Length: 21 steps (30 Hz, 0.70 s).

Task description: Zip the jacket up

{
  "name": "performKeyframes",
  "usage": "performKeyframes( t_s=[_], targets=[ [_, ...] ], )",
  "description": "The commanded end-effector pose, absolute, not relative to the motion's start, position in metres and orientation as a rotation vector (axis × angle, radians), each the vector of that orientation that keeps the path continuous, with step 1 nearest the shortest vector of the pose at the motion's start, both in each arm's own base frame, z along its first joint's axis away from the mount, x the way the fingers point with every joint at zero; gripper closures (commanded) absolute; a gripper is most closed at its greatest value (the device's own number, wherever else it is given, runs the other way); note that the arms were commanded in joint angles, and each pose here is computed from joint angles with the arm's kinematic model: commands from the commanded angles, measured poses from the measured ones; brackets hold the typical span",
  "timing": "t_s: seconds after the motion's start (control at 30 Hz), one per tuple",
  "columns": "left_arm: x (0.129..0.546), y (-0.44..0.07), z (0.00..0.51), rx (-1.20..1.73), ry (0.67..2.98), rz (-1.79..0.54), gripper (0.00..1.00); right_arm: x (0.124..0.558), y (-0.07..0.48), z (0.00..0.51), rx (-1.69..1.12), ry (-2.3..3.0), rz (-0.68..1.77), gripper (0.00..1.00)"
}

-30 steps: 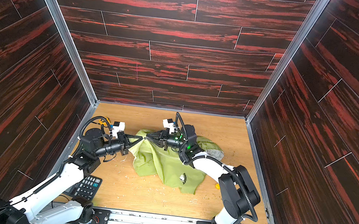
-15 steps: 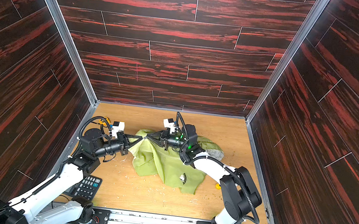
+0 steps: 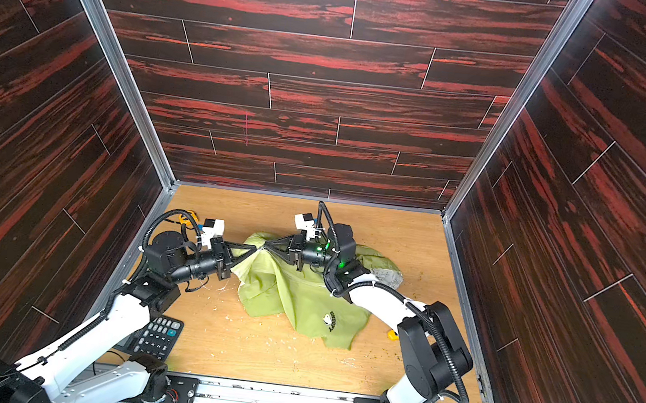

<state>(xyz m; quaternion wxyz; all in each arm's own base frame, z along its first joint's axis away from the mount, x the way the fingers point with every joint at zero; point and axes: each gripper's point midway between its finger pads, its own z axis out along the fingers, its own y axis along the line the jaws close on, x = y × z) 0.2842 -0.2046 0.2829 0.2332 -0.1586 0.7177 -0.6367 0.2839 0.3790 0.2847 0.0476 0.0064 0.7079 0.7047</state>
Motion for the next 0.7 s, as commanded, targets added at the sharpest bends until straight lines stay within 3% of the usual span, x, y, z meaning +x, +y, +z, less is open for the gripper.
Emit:
performKeyframes(
  t_s=[0.0, 0.67],
  targets=[
    [0.285, -0.201, 0.294, -0.420, 1.916, -1.738, 1.00, 0.282, 0.371, 0.300, 0.038, 2.112, 2.153, 1.00],
    [0.290, -0.190, 0.291, -0.468, 1.883, -1.695, 1.00, 0.309, 0.342, 0.272, 0.230, 2.232, 1.877, 1.00]
  ],
)
